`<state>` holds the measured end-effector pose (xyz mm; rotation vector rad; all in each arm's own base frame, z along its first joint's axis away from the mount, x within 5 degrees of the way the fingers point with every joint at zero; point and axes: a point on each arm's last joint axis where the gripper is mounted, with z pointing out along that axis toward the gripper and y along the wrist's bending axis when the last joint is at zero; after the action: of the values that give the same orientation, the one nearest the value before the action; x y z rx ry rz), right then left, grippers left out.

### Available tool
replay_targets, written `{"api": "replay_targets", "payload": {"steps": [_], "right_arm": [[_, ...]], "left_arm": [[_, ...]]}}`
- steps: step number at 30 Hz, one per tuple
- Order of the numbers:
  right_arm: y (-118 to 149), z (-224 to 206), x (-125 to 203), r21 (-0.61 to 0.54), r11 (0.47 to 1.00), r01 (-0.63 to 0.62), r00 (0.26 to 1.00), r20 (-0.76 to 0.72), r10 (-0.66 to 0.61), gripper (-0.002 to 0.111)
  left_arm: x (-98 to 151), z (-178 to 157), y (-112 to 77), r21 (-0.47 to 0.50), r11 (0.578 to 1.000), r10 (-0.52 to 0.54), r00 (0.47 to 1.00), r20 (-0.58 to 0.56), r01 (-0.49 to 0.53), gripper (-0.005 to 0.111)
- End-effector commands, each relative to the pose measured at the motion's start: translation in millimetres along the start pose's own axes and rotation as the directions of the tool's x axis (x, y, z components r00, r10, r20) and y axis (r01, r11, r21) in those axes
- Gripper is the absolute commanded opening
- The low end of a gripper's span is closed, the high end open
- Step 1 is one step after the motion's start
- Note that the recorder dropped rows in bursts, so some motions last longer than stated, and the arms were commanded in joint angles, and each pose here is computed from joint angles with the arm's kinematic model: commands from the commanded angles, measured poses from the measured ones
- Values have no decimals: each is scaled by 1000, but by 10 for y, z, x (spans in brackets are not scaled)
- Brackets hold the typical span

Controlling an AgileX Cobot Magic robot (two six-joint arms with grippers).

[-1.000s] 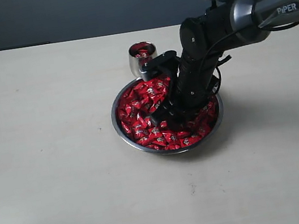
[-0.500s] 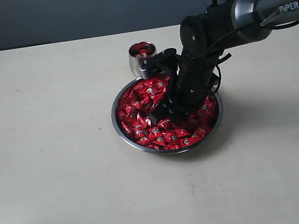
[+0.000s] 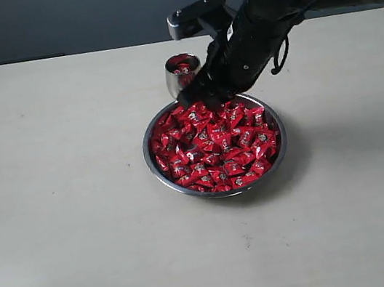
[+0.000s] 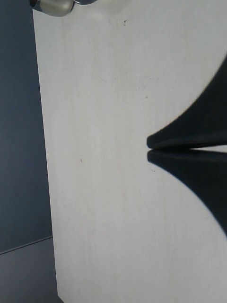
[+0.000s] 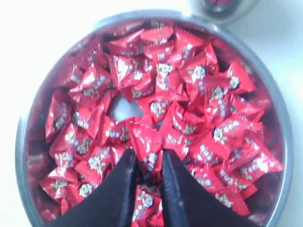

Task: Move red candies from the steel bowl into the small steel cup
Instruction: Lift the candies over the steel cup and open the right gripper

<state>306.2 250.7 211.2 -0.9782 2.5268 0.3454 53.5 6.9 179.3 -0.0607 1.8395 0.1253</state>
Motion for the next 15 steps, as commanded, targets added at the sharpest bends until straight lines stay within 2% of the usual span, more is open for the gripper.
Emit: {"api": "replay_targets", "payload": {"steps": [1, 3, 8, 11, 15], "right_arm": [[-21, -120, -247, 32, 999, 6, 983, 182, -12, 2], [-50, -142, -410, 39, 999, -1, 969, 247, -8, 2], [-188, 19, -672, 26, 999, -33, 970, 243, 25, 2], [-400, 324, -864, 17, 997, -81, 971, 227, 75, 2], [-615, 623, -959, 18, 990, -138, 969, 208, 131, 2]], "left_arm": [[-33, -12, -1, 4, 1000, 2, 1000, 18, -2, 0], [-33, -12, -1, 4, 1000, 2, 1000, 18, -2, 0], [-33, -12, -1, 4, 1000, 2, 1000, 18, -2, 0], [-33, -12, -1, 4, 1000, 2, 1000, 18, -2, 0], [-33, -12, -1, 4, 1000, 2, 1000, 18, -2, 0]]}}
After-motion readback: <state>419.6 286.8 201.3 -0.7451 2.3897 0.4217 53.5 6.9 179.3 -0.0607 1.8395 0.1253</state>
